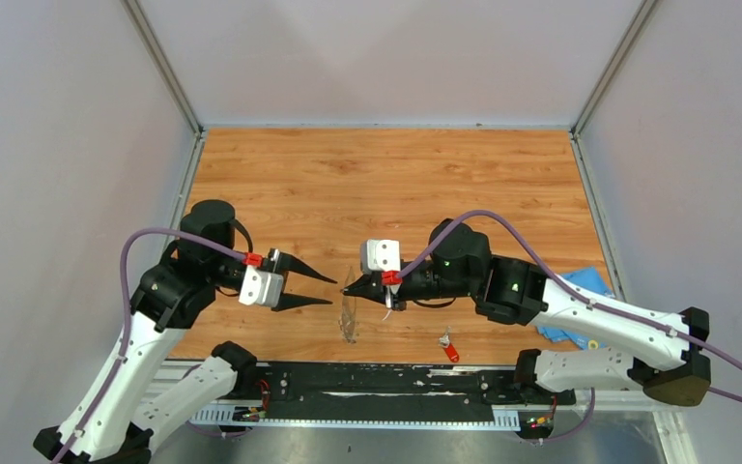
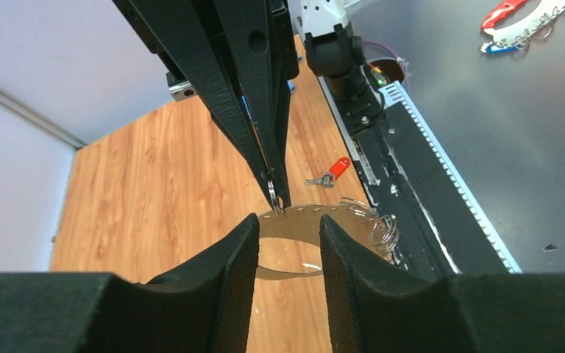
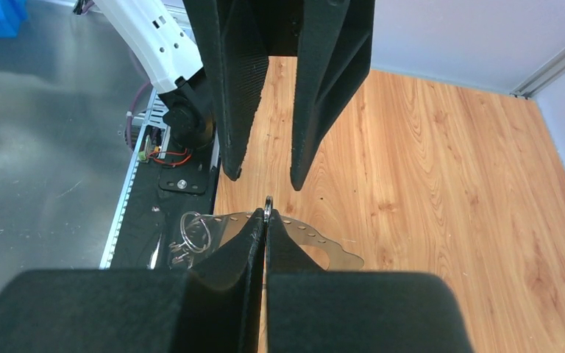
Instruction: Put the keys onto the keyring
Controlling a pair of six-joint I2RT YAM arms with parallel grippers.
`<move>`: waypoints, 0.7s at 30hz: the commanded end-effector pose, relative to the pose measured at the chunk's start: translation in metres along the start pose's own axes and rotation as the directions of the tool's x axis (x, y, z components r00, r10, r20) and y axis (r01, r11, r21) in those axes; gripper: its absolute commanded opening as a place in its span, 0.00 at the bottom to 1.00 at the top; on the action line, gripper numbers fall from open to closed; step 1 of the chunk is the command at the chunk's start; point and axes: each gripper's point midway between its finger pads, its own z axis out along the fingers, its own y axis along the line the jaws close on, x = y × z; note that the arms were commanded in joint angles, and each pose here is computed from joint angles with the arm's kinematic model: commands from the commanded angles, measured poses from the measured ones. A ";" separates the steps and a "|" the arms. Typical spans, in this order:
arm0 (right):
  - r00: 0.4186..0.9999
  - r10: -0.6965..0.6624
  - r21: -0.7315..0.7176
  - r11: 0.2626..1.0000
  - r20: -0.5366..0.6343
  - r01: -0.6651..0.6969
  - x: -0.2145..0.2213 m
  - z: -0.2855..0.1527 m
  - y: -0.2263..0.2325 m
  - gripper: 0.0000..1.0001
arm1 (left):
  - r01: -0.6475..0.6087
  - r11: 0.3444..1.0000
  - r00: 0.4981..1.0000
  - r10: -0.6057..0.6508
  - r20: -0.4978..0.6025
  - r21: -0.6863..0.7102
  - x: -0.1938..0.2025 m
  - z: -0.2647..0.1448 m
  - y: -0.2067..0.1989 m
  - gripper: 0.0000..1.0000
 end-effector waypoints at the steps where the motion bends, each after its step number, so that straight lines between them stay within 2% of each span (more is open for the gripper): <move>1: 1.000 -0.011 0.000 1.000 0.013 0.011 -0.015 0.000 -0.002 0.00 | 0.024 0.999 1.000 -0.024 0.020 0.025 -0.007 0.001 -0.008 0.36; 14: 1.000 0.003 0.002 1.000 -0.013 -0.003 -0.014 0.008 -0.006 0.00 | 0.086 0.996 0.996 -0.086 -0.026 0.015 0.013 0.005 -0.003 0.28; 17: 1.000 0.007 0.003 1.000 -0.017 -0.007 -0.014 0.011 -0.008 0.00 | 0.098 0.995 0.994 -0.098 -0.055 0.003 0.023 0.006 -0.003 0.19; 21: 0.999 0.021 0.005 1.000 -0.029 -0.021 -0.011 0.015 -0.008 0.00 | 0.115 0.993 0.989 -0.116 -0.088 -0.017 0.034 0.007 -0.001 0.00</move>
